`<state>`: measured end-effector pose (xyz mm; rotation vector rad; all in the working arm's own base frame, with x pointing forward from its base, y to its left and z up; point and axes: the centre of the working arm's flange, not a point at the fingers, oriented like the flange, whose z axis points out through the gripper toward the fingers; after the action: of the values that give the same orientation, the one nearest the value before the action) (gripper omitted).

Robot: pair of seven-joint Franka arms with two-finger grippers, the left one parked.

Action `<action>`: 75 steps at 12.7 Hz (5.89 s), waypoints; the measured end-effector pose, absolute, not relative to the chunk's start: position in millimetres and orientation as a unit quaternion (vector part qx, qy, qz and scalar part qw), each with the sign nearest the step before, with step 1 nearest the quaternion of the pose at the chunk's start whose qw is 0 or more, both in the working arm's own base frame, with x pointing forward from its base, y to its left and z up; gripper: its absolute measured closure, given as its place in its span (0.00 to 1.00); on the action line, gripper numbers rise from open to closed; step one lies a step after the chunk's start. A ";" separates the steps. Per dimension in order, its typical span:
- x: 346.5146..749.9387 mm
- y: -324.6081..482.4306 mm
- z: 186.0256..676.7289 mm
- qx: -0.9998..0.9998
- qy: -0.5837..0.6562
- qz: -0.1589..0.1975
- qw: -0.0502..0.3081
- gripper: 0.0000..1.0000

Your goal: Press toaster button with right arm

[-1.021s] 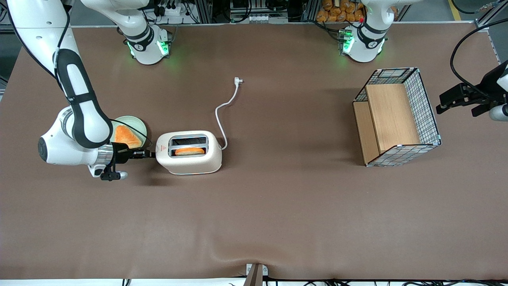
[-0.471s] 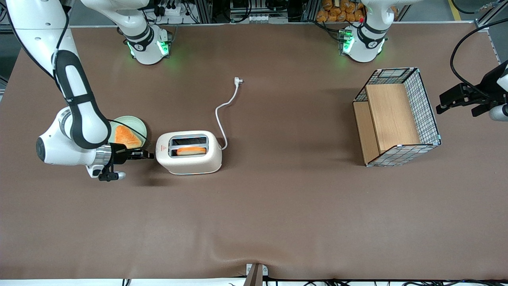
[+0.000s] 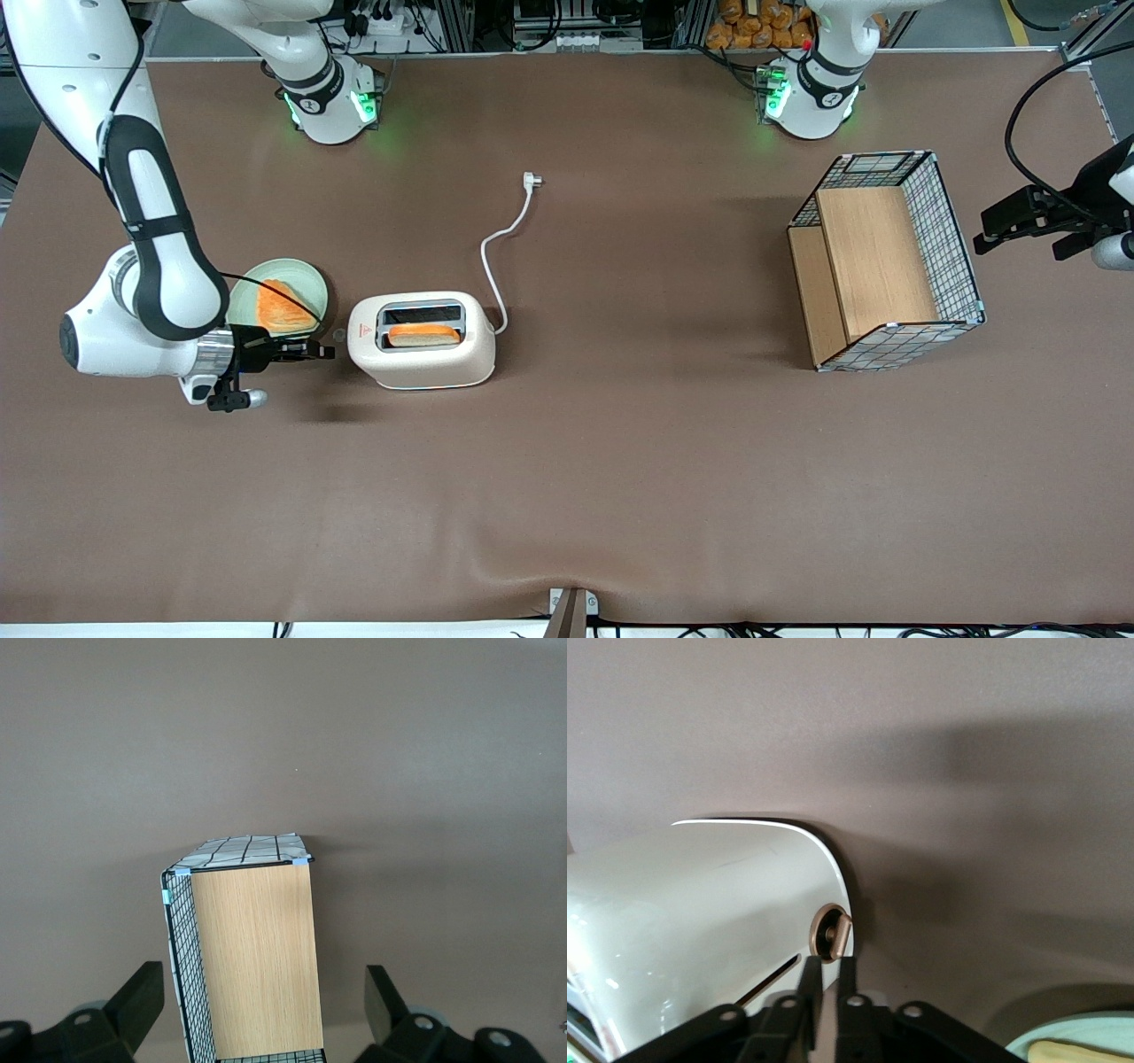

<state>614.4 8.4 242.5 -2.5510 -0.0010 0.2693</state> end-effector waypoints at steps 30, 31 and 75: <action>558.9 -3.6 588.3 -0.998 0.015 0.041 0.049 0.00; 557.0 -4.0 592.9 -0.998 0.015 0.037 0.048 0.00; 550.7 -15.3 643.9 -0.999 0.016 0.029 -0.008 0.00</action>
<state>550.7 -15.3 643.9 -3.1558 0.0507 0.0913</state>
